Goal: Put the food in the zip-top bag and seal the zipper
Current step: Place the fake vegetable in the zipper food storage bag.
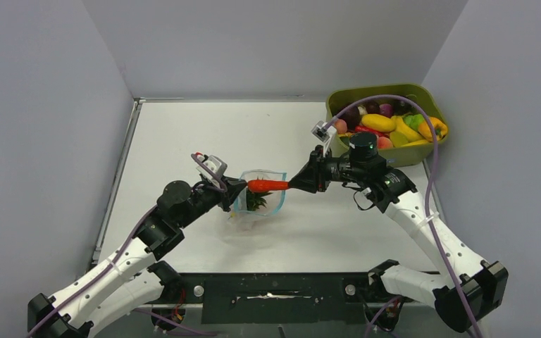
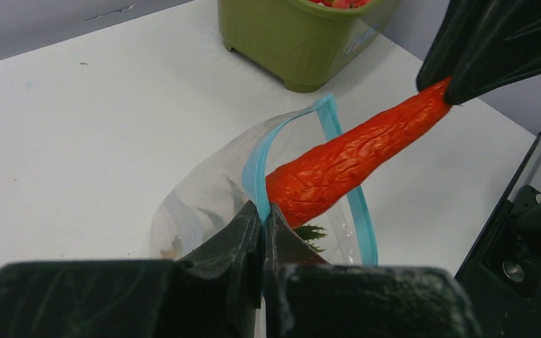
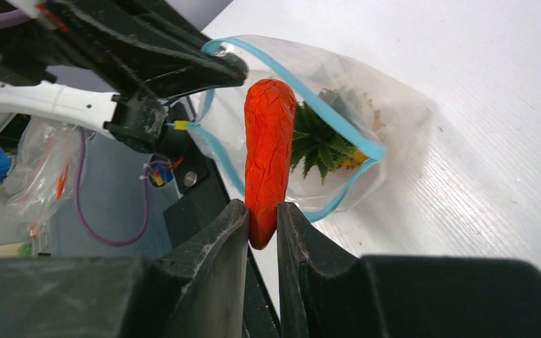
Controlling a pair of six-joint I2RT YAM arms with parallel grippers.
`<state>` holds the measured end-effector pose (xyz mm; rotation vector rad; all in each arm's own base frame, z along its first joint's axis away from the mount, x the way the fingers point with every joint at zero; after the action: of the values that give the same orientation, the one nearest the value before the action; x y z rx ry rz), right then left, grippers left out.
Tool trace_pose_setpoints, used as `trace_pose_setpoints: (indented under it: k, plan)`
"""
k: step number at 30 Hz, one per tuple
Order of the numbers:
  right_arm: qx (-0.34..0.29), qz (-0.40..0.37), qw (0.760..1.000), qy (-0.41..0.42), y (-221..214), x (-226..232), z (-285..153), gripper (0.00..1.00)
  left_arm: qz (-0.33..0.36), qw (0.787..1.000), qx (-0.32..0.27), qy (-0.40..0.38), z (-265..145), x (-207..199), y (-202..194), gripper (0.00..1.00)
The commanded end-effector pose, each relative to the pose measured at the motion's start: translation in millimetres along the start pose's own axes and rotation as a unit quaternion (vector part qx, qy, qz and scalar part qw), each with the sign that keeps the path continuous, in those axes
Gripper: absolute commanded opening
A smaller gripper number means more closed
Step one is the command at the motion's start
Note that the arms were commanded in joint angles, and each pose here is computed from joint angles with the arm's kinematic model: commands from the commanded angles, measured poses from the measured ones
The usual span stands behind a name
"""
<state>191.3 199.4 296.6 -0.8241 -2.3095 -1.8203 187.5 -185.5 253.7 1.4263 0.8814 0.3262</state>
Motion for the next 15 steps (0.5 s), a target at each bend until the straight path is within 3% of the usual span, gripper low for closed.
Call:
trace_pose_setpoints:
  k: [1, 15]
  plan:
    - [-0.035, -0.03, 0.998, -0.046, 23, -7, 11, 0.0, -0.005, 0.998, -0.052, -0.038, -3, -13, 24, 0.0]
    - [-0.016, -0.046, 0.996, -0.071, 37, -6, 47, 0.0, 0.009, 0.997, -0.042, -0.07, 2, -18, 18, 0.0]
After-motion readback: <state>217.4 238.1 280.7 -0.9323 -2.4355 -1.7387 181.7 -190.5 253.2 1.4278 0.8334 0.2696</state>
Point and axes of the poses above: each gripper's point midway between its finger pads, its own z axis out along the fingers, its own x axis along the line the jaws close on, y = z × x, the point moved 6 cm from there along -z, back along the fingers, and after that the axes turned 8 degrees about -z, right-handed, at the moved point
